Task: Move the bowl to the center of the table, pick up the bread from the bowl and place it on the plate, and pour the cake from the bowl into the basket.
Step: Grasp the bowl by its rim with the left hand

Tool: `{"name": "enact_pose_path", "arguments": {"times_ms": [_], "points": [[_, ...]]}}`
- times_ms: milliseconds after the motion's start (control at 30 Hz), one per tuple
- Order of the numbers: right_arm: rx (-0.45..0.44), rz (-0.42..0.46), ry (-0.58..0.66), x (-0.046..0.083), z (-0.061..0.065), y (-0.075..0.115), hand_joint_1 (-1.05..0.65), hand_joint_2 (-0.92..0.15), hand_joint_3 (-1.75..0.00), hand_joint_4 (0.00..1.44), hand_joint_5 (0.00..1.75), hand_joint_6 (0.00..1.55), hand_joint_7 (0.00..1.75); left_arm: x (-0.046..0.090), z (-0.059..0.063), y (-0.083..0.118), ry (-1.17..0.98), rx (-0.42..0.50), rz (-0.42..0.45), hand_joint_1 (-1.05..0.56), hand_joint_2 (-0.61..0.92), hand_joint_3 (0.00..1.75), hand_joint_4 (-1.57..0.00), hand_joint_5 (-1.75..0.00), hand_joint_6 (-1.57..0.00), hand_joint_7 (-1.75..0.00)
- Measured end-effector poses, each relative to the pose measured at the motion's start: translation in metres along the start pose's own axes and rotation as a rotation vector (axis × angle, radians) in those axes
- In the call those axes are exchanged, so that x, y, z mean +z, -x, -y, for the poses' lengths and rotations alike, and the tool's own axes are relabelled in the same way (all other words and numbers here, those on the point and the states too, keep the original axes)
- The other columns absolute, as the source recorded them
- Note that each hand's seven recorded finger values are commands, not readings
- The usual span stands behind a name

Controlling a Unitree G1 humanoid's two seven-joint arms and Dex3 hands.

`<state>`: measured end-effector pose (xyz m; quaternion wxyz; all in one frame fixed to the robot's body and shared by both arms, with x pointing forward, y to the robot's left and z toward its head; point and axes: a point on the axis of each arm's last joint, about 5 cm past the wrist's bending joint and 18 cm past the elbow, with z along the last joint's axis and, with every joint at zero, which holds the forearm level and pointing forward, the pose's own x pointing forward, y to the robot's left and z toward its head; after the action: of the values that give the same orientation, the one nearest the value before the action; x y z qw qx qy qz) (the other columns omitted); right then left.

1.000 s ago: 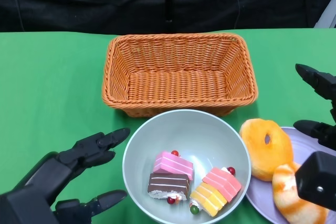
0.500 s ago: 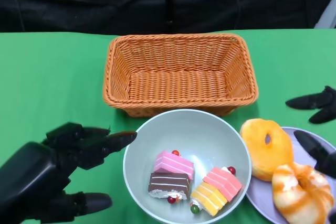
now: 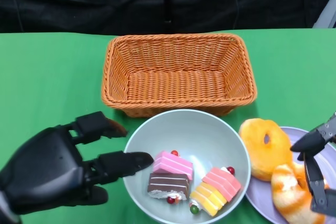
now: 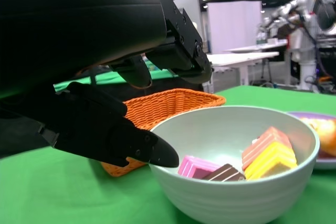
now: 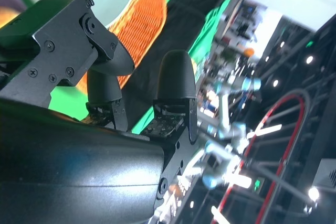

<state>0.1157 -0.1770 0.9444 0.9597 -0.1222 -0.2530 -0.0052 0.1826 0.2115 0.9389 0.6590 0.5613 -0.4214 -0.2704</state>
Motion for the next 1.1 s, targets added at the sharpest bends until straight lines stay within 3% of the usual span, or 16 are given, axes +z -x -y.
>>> {"name": "enact_pose_path", "arguments": {"times_ms": [300,400,500,567,667,800,933,967,1000,1033,1100], "points": [[0.048,-0.016,-0.076,0.014,-0.006,0.005,0.05,-0.42,-1.35,0.68,1.67,0.67,1.47,-0.008,0.026,-0.019,-0.028,-0.058,0.133,-0.43,0.74,0.00,-0.45,-0.81,-0.82,-0.13],[0.047,-0.024,-0.081,0.015,-0.006,0.005,0.05,-0.41,-1.35,0.68,1.67,0.67,1.48,-0.009,0.028,-0.020,-0.035,-0.055,0.148,-0.44,0.76,0.01,-0.46,-0.81,-0.83,-0.12],[0.052,-0.029,-0.105,0.016,-0.008,0.006,0.05,-0.39,-1.38,0.66,1.69,0.66,1.48,-0.015,0.042,-0.028,-0.084,-0.088,0.205,-0.46,0.83,0.00,-0.37,-1.05,-0.90,-0.13],[0.058,-0.021,-0.117,0.019,-0.010,0.007,0.05,-0.39,-1.38,0.66,1.69,0.65,1.48,-0.016,0.054,-0.030,-0.108,-0.128,0.239,-0.46,0.84,0.00,-0.34,-1.10,-0.91,-0.13],[0.052,-0.028,-0.122,0.020,-0.011,0.009,0.04,-0.39,-1.38,0.65,1.69,0.64,1.48,-0.018,0.066,-0.034,-0.129,-0.131,0.282,-0.39,0.78,0.00,-0.55,-1.19,-1.08,-0.18],[0.043,-0.035,-0.129,0.020,-0.012,0.009,0.04,-0.40,-1.38,0.64,1.70,0.63,1.48,-0.025,0.073,-0.038,-0.142,-0.104,0.316,-0.40,0.77,0.00,-0.69,-1.30,-1.17,-0.21],[0.035,-0.032,-0.135,0.020,-0.013,0.008,0.04,-0.40,-1.38,0.64,1.70,0.62,1.49,-0.032,0.083,-0.036,-0.146,-0.134,0.346,-0.43,0.77,0.00,-0.73,-1.36,-1.21,-0.21],[0.032,-0.033,-0.135,0.020,-0.014,0.008,0.04,-0.40,-1.38,0.64,1.70,0.62,1.49,-0.032,0.086,-0.036,-0.151,-0.126,0.354,-0.40,0.79,0.00,-0.78,-1.55,-1.14,-0.51],[0.030,-0.033,-0.134,0.020,-0.014,0.009,0.05,-0.39,-1.40,0.64,1.70,0.62,1.49,-0.032,0.090,-0.036,-0.159,-0.104,0.366,-0.37,0.81,0.00,-0.83,-1.67,-0.95,-0.96],[0.029,-0.033,-0.130,0.020,-0.014,0.009,0.05,-0.39,-1.41,0.64,1.70,0.62,1.49,-0.031,0.093,-0.037,-0.159,-0.069,0.376,-0.36,0.82,0.00,-0.85,-1.71,-0.88,-1.13],[0.028,-0.032,-0.128,0.020,-0.014,0.008,0.05,-0.38,-1.42,0.64,1.70,0.62,1.49,-0.029,0.099,-0.041,-0.153,-0.009,0.400,-0.35,0.83,0.00,-0.87,-1.74,-0.82,-1.27]]}}
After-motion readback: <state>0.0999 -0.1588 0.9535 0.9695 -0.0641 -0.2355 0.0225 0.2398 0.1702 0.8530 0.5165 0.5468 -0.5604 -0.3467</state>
